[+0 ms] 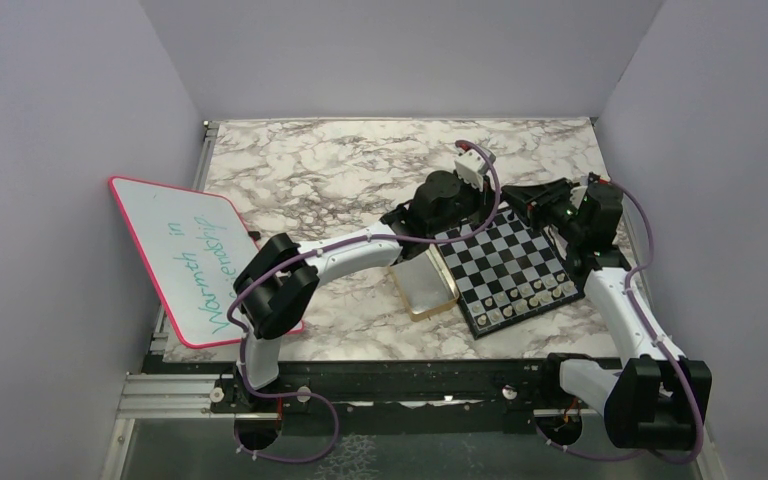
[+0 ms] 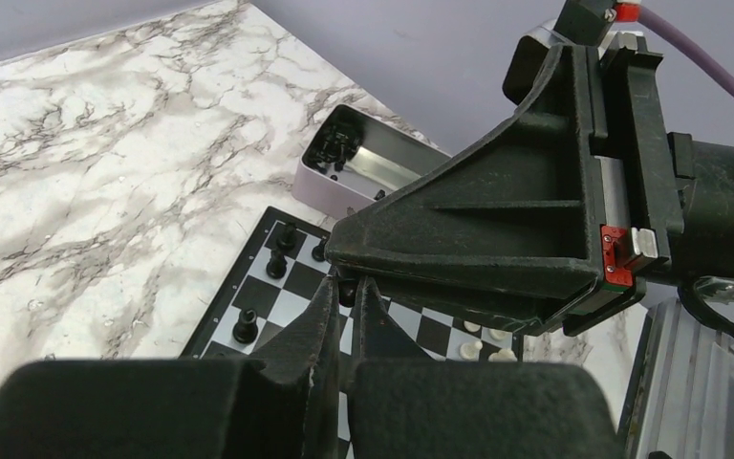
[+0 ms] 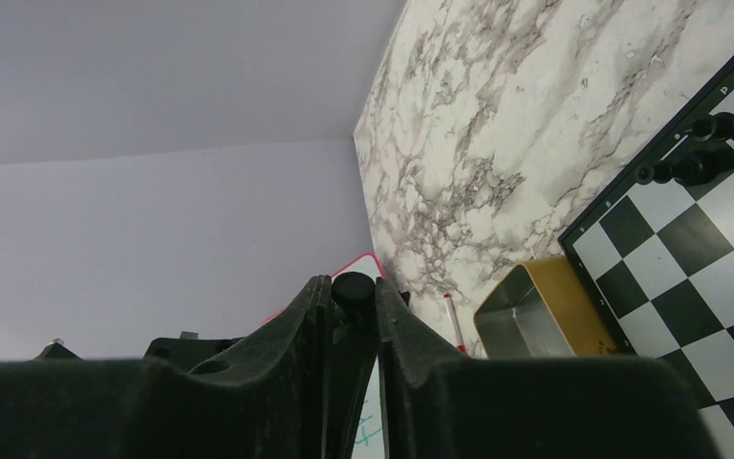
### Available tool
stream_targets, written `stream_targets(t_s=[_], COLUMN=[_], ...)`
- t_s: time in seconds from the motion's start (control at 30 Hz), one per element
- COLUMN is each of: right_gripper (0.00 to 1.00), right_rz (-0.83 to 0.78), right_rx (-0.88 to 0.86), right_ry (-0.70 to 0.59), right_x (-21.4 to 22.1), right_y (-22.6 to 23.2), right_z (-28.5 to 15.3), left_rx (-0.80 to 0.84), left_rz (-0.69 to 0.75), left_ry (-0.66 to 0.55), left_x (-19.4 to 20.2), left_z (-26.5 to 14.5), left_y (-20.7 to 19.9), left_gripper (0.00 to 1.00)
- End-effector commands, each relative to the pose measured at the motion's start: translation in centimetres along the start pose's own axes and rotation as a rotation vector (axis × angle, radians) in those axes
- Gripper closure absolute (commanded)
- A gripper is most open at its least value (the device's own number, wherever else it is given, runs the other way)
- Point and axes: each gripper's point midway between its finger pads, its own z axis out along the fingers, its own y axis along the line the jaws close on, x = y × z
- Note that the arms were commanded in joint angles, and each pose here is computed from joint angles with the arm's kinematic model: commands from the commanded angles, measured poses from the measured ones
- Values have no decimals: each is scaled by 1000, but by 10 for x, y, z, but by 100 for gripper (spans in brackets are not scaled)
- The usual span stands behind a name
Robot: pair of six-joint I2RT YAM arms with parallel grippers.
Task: Set up the chess pieces on the board
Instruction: Place the chess piece on the chessboard.
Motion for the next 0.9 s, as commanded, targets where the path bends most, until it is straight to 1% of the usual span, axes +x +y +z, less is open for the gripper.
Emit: stream_targets(t_s=[0.0, 0.1, 0.2, 0.33, 0.4, 0.47, 0.63, 0.7, 0.73, 0.77, 0.87], right_gripper=[72, 64, 58, 56, 57, 59, 65, 68, 70, 71, 71], right_rz=[-52, -109, -188, -258, -300, -395, -537, -570, -582, -590, -608], right_rx=[23, 44, 97, 155, 149, 109, 161, 186, 198, 214, 234], right_ry=[30, 2, -35, -49, -38, 12, 111, 151, 165, 175, 178], right_x=[11, 6, -1, -3, -1, 5, 12, 15, 16, 17, 19], right_y=[-10, -13, -20, -37, -41, -40, -58, -67, -71, -77, -85], right_z=[-6, -9, -13, -16, -16, -15, -16, -18, -18, -20, -24], left_rx=[49, 20, -18, -100, -118, -136, -123, -110, -114, -106, -99], left_rz=[22, 22, 37, 70, 86, 92, 108, 116, 120, 125, 146], left_ry=[-68, -36, 39, 180, 255, 345, 548, 603, 653, 669, 767], left_x=[-28, -21, -7, 13, 23, 38, 66, 70, 79, 78, 93], left_z=[-7, -18, -30, -49, -59, -71, -93, -96, -101, -99, -98], left_y=[-17, -11, -3, 12, 16, 20, 19, 17, 19, 18, 21], left_gripper=[100, 100, 100, 100, 100, 100, 100, 100, 100, 100, 100])
